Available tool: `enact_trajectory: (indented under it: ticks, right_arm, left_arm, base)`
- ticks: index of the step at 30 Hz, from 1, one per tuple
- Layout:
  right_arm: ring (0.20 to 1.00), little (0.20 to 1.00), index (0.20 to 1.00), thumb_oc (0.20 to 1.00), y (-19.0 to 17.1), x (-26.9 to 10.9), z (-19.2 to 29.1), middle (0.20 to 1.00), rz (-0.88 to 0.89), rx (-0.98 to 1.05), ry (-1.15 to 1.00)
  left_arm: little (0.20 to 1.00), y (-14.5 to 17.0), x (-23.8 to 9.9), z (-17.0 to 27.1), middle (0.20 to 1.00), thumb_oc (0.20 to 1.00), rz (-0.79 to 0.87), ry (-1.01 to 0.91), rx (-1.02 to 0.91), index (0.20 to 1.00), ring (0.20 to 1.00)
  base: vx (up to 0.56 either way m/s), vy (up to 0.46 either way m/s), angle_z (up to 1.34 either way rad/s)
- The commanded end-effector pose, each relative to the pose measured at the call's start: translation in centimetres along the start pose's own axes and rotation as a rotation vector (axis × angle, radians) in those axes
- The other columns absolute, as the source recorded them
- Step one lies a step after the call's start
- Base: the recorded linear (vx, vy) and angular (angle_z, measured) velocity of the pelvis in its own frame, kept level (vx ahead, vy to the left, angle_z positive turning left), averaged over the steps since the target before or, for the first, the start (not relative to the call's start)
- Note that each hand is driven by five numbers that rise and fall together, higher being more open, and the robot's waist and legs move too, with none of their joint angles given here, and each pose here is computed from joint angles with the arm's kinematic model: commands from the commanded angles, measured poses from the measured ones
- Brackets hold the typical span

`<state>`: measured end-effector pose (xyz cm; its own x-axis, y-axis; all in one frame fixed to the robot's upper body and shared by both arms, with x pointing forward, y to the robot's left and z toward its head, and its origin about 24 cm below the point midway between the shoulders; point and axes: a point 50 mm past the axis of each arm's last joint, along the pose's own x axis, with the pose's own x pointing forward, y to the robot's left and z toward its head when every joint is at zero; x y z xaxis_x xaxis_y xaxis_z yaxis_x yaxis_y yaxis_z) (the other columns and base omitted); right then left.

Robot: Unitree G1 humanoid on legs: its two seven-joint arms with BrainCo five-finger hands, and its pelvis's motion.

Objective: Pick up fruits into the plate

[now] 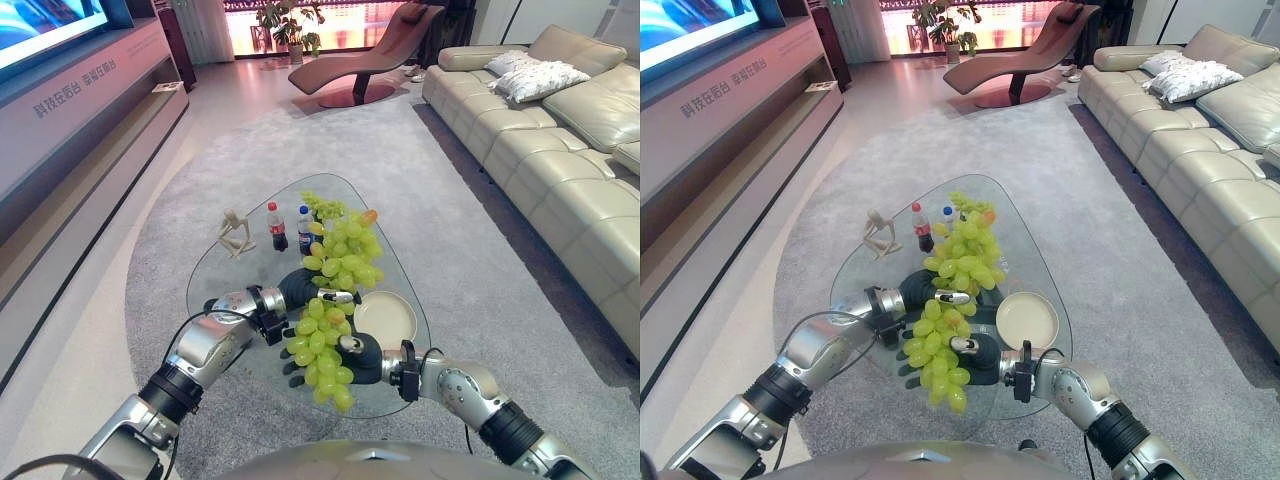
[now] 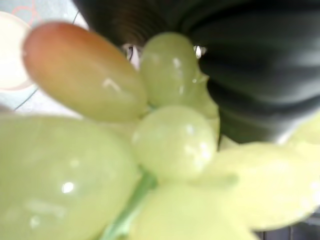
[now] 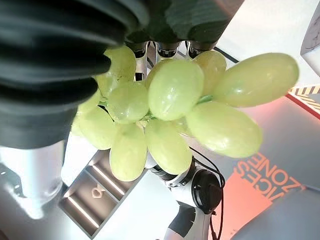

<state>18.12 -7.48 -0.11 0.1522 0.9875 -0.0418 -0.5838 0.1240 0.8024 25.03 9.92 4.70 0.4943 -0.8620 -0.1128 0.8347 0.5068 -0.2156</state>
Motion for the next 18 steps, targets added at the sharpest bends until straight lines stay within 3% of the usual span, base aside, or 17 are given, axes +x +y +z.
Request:
enact_trajectory:
  ticks: [1,2,18]
  right_arm:
    - [0.260,0.260,0.260,0.260,2.53,1.92,2.27,0.260,0.176,-0.045,-0.124]
    - [0.200,0.200,0.200,0.200,2.52,1.94,2.27,0.200,0.175,-0.045,-0.124]
    - [0.200,0.200,0.200,0.200,2.16,1.66,2.28,0.200,0.140,-0.051,-0.128]
  left_arm:
    - [0.200,-0.56,0.58,3.23,0.200,0.200,-0.052,-0.154,0.052,0.200,0.200]
    - [0.200,-0.56,0.58,3.23,0.200,0.200,-0.052,-0.154,0.052,0.200,0.200]
    - [0.200,-0.47,0.57,3.29,0.200,0.200,-0.044,-0.158,0.043,0.200,0.200]
  base:
    - [0.00,0.000,0.00]
    - [0.00,0.000,0.00]
    - [0.00,0.000,0.00]
